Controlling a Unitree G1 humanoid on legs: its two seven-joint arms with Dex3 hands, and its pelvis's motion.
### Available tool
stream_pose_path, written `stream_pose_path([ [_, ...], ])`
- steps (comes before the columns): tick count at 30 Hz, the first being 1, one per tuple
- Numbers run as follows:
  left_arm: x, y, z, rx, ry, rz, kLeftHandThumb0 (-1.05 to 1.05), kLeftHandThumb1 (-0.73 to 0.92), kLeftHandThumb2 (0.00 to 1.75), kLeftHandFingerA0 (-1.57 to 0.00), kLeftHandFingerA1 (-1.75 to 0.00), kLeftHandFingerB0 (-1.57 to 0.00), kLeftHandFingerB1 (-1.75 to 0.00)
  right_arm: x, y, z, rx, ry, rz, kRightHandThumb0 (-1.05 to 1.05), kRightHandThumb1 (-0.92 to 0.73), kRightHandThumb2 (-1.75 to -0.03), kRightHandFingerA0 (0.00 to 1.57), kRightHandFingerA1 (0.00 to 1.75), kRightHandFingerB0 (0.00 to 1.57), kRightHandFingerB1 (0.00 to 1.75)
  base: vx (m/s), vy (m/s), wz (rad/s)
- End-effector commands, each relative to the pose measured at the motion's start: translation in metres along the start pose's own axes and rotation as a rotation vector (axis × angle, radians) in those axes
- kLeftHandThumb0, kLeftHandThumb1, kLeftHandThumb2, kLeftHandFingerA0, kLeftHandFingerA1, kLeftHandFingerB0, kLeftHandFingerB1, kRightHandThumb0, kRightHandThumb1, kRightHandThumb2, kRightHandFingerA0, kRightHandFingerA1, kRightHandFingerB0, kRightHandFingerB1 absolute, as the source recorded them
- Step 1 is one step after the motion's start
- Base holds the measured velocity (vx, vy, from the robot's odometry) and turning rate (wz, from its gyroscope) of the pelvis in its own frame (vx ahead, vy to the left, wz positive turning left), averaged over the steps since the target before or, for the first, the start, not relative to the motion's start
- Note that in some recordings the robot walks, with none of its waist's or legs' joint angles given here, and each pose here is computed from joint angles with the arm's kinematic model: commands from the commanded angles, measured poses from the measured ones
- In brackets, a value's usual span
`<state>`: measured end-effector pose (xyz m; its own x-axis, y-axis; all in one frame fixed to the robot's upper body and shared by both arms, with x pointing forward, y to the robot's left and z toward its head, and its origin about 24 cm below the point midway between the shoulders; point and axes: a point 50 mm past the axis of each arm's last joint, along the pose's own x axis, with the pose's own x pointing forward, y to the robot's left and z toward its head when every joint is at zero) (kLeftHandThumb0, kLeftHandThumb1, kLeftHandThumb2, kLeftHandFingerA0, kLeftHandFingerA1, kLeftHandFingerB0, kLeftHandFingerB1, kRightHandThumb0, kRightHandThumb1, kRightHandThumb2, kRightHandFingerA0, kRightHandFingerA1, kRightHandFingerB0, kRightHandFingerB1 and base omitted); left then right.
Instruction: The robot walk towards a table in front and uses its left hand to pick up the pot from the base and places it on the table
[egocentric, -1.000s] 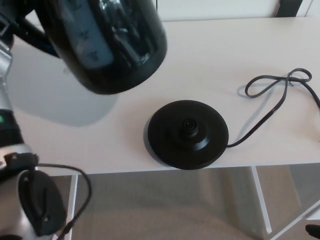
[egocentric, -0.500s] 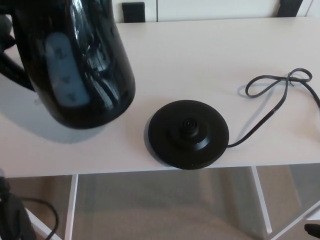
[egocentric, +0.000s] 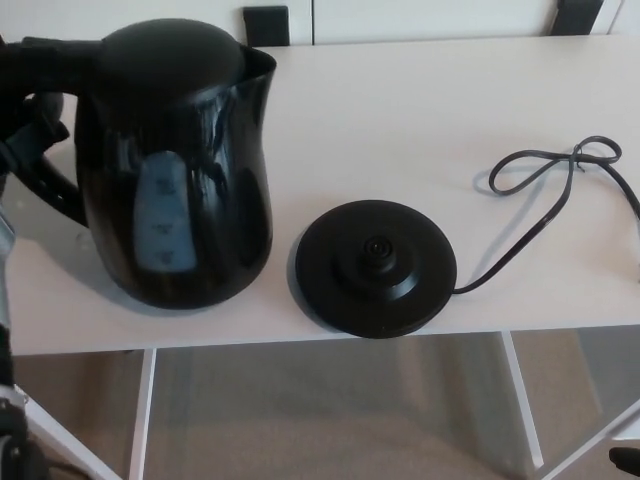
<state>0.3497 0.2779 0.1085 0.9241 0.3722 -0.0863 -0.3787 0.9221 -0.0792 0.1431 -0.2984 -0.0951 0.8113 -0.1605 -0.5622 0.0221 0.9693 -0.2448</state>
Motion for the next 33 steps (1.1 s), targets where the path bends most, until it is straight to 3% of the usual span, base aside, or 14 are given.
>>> stream_pose_path([
  [1,-0.005,-0.007,-0.001,0.054,-0.082,-0.054,-0.20,0.84,0.64,-0.95,-1.50,-0.71,-1.02,-0.002,-0.002,-0.002,-0.011,0.016,-0.004,-0.62,-0.56,-0.58,0.83,0.47,0.63,0.43,0.00,0.000,0.00],
  [4,-0.008,-0.009,-0.004,0.056,-0.084,-0.063,-0.23,0.83,0.68,-0.96,-1.47,-0.76,-0.80,-0.002,-0.002,-0.003,-0.011,0.021,-0.005,-0.62,-0.55,-0.58,0.83,0.47,0.64,0.42,0.00,0.000,0.00],
  [5,-0.009,-0.010,-0.005,0.049,-0.083,-0.067,-0.29,0.78,0.64,-0.98,-0.97,-0.63,-0.44,-0.002,-0.002,-0.002,-0.015,0.020,-0.004,-0.62,-0.56,-0.58,0.84,0.48,0.64,0.43,0.00,0.000,0.00],
  [6,-0.009,-0.010,-0.005,0.041,-0.082,-0.072,-0.29,0.78,0.64,-0.98,-0.97,-0.63,-0.44,-0.002,-0.001,-0.002,-0.018,0.018,-0.004,-0.62,-0.56,-0.58,0.84,0.48,0.64,0.43,0.00,0.000,0.00],
  [7,-0.010,-0.011,-0.004,0.024,-0.082,-0.094,-0.34,0.67,0.60,-0.69,-0.52,-0.42,-0.34,-0.002,-0.001,-0.001,-0.020,0.017,-0.004,-0.61,-0.55,-0.58,0.84,0.48,0.64,0.43,0.00,0.000,0.00],
  [8,-0.010,-0.012,-0.002,0.005,-0.081,-0.120,-0.34,0.67,0.60,-0.69,-0.52,-0.42,-0.34,-0.001,-0.001,0.000,-0.021,0.015,-0.004,-0.61,-0.55,-0.58,0.84,0.48,0.64,0.43,0.00,0.000,0.00],
  [9,-0.011,-0.013,0.001,-0.039,-0.082,-0.220,-0.41,0.54,0.64,-0.13,-0.32,-0.12,-0.31,-0.001,-0.001,0.001,-0.032,0.012,-0.004,-0.61,-0.57,-0.59,0.84,0.48,0.63,0.43,0.00,0.000,0.00],
  [10,-0.010,-0.014,0.003,-0.021,-0.081,-0.255,-0.49,0.37,0.71,0.00,-0.11,0.00,-0.17,0.000,-0.002,0.002,-0.026,0.012,-0.005,-0.60,-0.55,-0.58,0.84,0.48,0.63,0.43,0.00,0.000,0.00],
  [12,-0.008,-0.013,0.007,0.026,-0.076,-0.299,-0.58,0.39,0.69,0.00,0.00,0.00,-0.05,0.001,-0.003,0.003,-0.014,0.011,-0.006,-0.60,-0.55,-0.58,0.84,0.47,0.63,0.43,0.00,0.000,0.00],
  [14,-0.006,-0.009,0.010,0.121,-0.065,-0.339,-0.66,0.42,0.74,0.00,0.00,0.00,-0.02,0.001,-0.003,0.004,-0.003,0.001,-0.008,-0.62,-0.55,-0.58,0.84,0.48,0.64,0.43,0.00,0.000,0.00],
  [15,-0.005,-0.007,0.010,0.145,-0.055,-0.358,-0.64,0.47,0.54,0.00,0.00,0.00,-0.01,0.001,-0.003,0.004,-0.005,-0.003,-0.006,-0.62,-0.55,-0.58,0.83,0.49,0.64,0.43,0.00,0.000,0.00],
  [30,-0.001,0.023,0.013,0.263,0.086,-0.490,-0.67,0.40,0.54,0.00,0.00,0.00,-0.01,0.002,-0.005,0.007,-0.041,-0.009,-0.006,-0.58,-0.53,-0.58,0.81,0.48,0.65,0.43,0.00,0.000,0.00],
  [31,-0.001,0.033,0.015,0.313,0.092,-0.487,-0.66,0.40,0.77,0.00,0.00,0.00,0.00,0.002,-0.005,0.007,-0.040,-0.010,-0.007,-0.56,-0.50,-0.57,0.84,0.50,0.66,0.44,0.00,0.000,0.00],
  [33,-0.001,0.037,0.015,0.334,0.095,-0.490,-0.66,0.40,0.77,0.00,0.00,0.00,0.00,0.001,-0.005,0.007,-0.040,-0.010,-0.008,-0.56,-0.50,-0.57,0.84,0.50,0.66,0.44,0.00,0.000,0.00],
])
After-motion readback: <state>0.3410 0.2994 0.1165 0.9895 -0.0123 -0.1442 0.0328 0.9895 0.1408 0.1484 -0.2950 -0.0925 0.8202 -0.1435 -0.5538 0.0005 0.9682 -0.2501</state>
